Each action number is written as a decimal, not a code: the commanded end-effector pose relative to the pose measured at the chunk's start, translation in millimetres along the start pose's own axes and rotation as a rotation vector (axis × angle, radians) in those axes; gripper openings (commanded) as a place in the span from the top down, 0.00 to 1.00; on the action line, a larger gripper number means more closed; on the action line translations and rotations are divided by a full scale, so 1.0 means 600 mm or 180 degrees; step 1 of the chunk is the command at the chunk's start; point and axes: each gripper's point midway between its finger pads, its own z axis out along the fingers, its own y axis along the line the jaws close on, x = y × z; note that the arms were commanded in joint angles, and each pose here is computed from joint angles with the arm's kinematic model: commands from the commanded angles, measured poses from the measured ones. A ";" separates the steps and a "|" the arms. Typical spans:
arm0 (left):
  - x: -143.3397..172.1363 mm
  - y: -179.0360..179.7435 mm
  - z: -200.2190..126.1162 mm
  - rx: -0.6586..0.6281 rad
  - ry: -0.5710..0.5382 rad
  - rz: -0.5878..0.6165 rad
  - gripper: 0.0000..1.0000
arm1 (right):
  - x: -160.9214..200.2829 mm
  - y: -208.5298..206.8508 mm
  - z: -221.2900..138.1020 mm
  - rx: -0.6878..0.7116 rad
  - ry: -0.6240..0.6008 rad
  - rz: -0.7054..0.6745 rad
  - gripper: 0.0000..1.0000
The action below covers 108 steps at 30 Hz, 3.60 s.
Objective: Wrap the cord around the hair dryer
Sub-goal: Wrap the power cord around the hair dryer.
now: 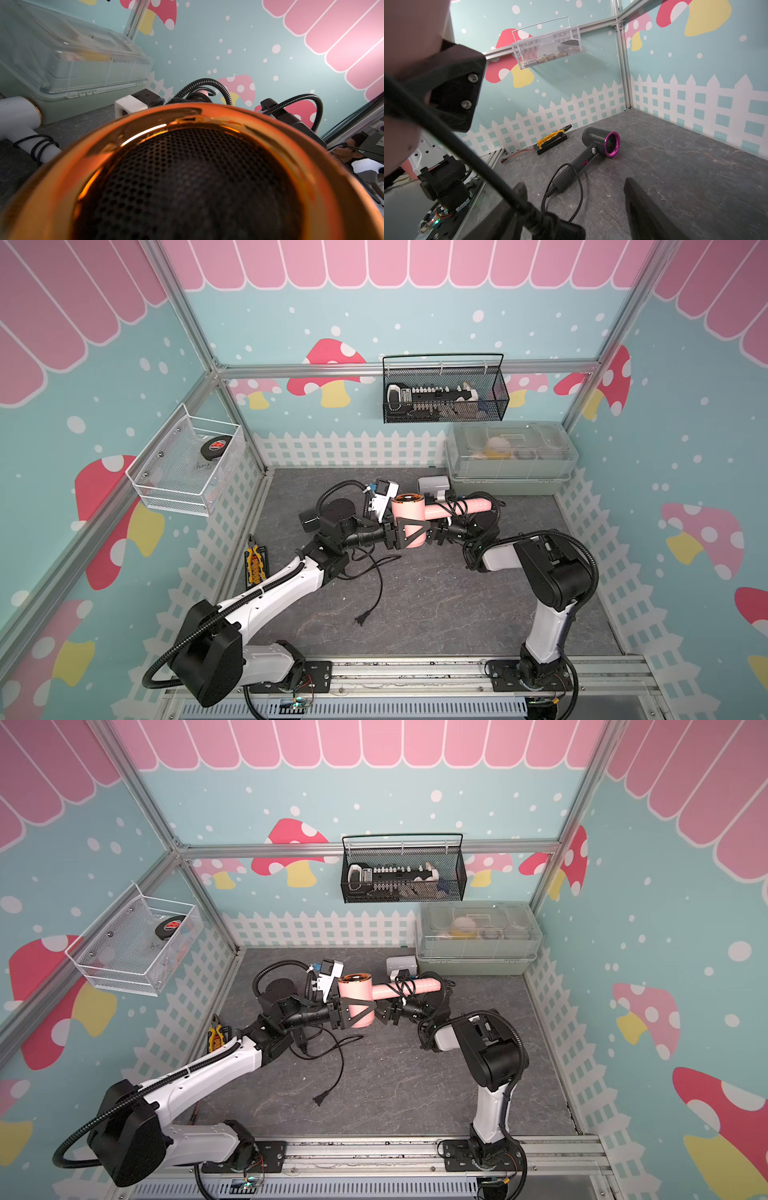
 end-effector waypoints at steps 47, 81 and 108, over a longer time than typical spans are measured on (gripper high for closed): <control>-0.080 0.062 -0.127 0.0106 -0.1782 -0.0263 1.00 | 0.038 -0.099 -0.085 0.1836 0.0212 0.0663 0.95; -0.028 0.166 -0.105 -0.1699 -0.0708 0.0247 1.00 | 0.074 0.083 -0.131 0.1812 0.2335 0.0178 0.95; 0.102 0.125 -0.086 -0.1840 0.0390 0.0364 1.00 | -0.035 0.059 -0.144 0.1924 0.2790 -0.0418 0.96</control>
